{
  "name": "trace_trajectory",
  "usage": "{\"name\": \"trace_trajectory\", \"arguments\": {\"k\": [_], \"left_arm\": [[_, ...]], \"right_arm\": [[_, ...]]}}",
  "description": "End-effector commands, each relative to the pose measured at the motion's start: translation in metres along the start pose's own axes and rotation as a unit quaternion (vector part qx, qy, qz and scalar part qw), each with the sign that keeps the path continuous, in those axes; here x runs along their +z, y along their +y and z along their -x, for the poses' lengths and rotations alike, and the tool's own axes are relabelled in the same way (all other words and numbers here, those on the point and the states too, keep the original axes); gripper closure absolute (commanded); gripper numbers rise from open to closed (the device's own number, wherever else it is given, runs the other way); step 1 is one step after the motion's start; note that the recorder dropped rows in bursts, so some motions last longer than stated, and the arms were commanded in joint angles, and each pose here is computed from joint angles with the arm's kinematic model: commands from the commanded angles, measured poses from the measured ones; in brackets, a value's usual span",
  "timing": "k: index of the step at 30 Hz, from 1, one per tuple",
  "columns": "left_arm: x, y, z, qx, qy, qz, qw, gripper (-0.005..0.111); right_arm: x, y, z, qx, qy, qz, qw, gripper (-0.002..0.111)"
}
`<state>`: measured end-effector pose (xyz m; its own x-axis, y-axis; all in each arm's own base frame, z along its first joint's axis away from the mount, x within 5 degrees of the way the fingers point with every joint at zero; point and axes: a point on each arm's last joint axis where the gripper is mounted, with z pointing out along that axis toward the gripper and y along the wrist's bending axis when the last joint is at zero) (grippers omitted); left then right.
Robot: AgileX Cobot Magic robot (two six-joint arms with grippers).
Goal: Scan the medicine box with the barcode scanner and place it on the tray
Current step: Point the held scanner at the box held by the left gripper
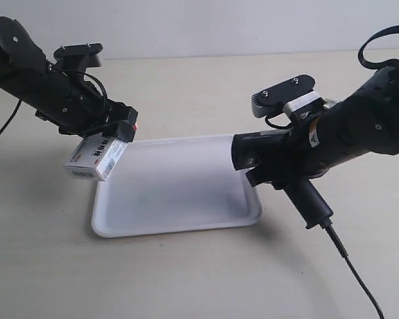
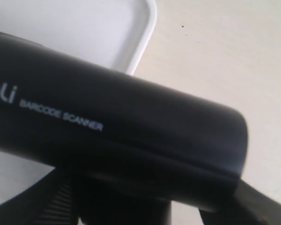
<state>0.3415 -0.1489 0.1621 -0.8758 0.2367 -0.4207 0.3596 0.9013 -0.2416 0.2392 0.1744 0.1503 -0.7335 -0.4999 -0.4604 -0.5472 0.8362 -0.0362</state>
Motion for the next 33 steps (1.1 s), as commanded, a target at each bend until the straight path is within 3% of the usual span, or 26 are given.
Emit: {"name": "trace_trajectory", "arguments": {"k": [1, 10, 13, 17, 19, 25, 33], "left_arm": [[-0.001, -0.002, 0.002, 0.007, -0.002, 0.001, 1.000, 0.107], [-0.002, -0.001, 0.005, 0.015, -0.017, 0.011, 1.000, 0.107], [-0.003, -0.001, 0.008, 0.011, -0.019, 0.009, 1.000, 0.107], [-0.003, 0.003, 0.007, -0.014, -0.013, 0.031, 0.999, 0.107], [-0.004, 0.003, 0.006, -0.026, -0.009, 0.034, 0.999, 0.107], [0.011, -0.032, -0.002, 0.009, 0.008, 0.029, 1.000, 0.107], [0.015, -0.031, -0.001, 0.009, 0.007, 0.042, 0.999, 0.107]], "right_arm": [[-0.002, -0.003, 0.008, -0.007, -0.024, -0.017, 1.000, 0.108], [-0.018, -0.006, 0.014, 0.001, -0.012, -0.039, 0.999, 0.108], [-0.023, 0.007, 0.012, -0.020, -0.003, -0.043, 0.999, 0.108], [-0.027, 0.016, 0.010, -0.024, -0.011, -0.109, 0.994, 0.108], [-0.028, 0.026, 0.012, -0.035, -0.018, -0.099, 0.994, 0.108], [-0.029, 0.034, 0.012, -0.036, -0.025, -0.093, 0.995, 0.108], [-0.028, 0.045, 0.011, -0.047, -0.029, -0.079, 0.995, 0.108]]}}
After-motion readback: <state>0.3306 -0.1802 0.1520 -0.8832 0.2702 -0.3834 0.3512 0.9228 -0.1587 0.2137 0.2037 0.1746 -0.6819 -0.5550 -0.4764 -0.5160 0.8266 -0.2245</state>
